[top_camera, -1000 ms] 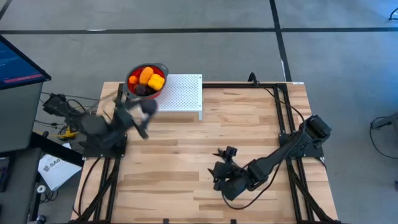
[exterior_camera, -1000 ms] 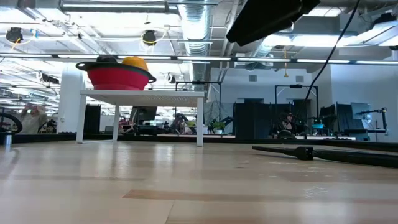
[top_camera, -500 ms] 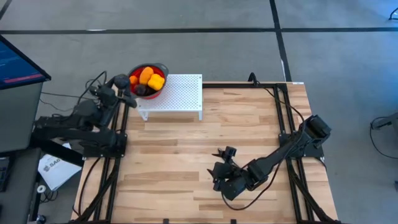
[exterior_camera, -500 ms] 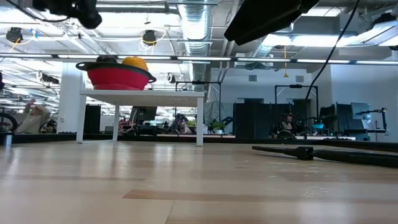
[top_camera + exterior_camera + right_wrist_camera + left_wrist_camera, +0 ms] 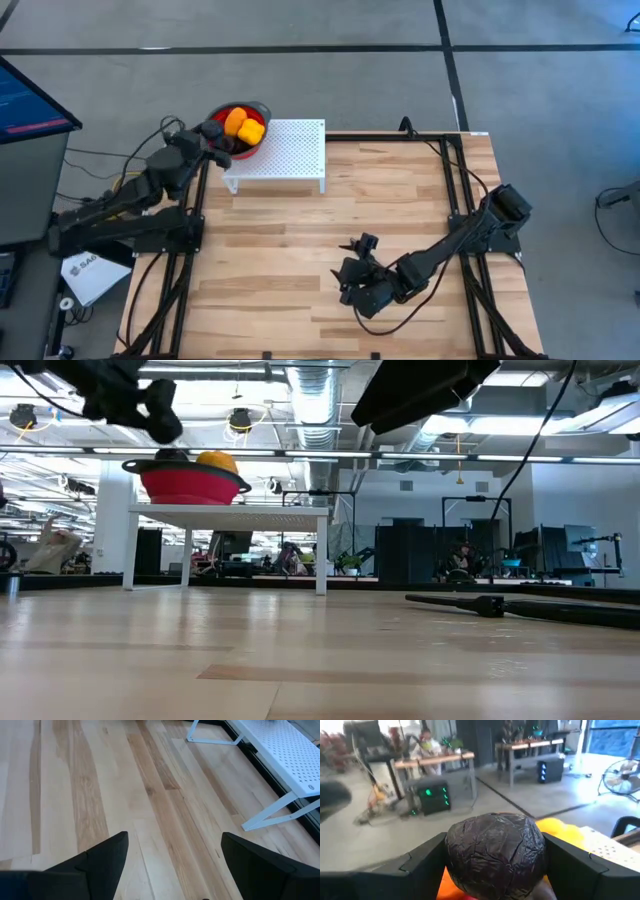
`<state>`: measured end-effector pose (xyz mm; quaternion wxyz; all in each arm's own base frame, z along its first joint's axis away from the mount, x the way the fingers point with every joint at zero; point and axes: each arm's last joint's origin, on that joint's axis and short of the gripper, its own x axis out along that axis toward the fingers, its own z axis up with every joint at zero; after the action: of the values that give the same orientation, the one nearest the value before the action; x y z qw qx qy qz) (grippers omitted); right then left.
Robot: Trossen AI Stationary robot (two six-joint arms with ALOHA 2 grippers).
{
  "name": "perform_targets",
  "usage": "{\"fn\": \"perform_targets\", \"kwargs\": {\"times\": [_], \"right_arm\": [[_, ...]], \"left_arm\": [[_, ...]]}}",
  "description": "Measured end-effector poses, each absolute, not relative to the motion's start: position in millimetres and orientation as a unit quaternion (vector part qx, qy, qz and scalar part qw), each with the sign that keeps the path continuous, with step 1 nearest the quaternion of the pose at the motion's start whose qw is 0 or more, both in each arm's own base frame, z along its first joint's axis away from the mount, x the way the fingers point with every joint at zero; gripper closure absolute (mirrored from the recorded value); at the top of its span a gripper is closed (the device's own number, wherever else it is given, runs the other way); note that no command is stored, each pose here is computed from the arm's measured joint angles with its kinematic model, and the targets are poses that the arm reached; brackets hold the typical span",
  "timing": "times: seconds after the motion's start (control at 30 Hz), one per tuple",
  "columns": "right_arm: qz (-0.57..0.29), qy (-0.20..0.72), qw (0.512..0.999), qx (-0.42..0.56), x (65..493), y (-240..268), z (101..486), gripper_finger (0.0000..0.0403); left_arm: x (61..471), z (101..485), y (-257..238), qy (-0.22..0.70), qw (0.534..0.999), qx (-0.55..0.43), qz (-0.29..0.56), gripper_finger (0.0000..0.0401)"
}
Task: Pick & Place Fruit
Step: Put the purple plum into the red strainer bowl on the shelf
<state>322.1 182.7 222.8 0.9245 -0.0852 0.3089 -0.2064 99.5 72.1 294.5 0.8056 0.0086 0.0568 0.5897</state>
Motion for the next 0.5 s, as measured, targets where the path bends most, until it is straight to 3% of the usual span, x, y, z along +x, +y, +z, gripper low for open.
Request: {"fn": "perform_targets", "kwargs": {"times": [0.5], "right_arm": [[-0.205, 0.303, 0.927, -0.079, 323, 183, 224, 0.0088]], "left_arm": [[98, 281, 114, 0.122, 0.780, -0.026, 0.613, 0.0115]]}}
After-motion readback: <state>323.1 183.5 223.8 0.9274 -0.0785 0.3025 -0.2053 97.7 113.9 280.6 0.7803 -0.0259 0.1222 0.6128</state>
